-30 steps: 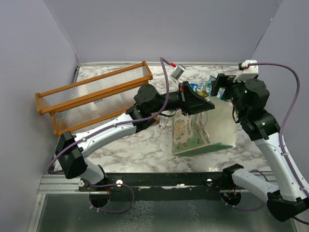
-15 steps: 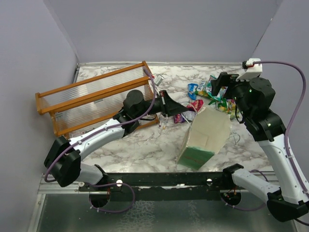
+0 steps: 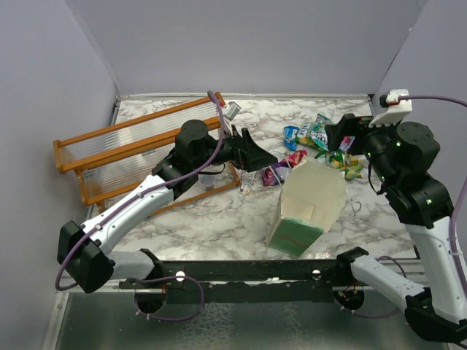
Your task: Take the snacks out of the paper bag
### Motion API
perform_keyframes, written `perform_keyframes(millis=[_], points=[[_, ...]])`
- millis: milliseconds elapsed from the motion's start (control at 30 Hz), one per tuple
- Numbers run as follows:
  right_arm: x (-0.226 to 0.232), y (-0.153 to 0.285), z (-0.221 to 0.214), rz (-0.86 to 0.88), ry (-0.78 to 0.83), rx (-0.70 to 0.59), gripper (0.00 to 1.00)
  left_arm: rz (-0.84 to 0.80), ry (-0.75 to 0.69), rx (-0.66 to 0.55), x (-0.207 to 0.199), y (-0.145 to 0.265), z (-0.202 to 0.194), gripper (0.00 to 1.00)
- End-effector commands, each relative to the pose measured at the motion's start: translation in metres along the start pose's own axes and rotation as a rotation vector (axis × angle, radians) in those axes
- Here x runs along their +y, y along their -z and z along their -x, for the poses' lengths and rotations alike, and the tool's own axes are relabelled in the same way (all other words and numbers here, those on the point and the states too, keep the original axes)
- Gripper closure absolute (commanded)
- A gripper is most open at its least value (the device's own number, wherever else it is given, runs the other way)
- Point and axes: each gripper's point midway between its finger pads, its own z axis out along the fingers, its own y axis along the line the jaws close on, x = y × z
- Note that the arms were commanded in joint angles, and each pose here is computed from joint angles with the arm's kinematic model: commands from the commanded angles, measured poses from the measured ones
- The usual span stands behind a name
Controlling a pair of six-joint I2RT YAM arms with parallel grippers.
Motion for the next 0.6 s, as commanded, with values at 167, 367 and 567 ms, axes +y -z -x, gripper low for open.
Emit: perform_keyframes(millis=[167,367,567], points=[[-0.004,0.043,0.041,0.031,0.089,-0.112,0.01,0.354,-0.378,-0.15,-0.017,0.069,0.083,0.05],[-0.014,0.074,0.07,0.004,0.113,-0.216,0.01,0.569,-0.522,-0.403,-0.048,0.143,0.142,0.02],[-0.007,0.096,0.097,0.048,0.079,-0.289,0.01,0.694,-0.613,-0.628,-0.082,0.216,0.174,0.01]])
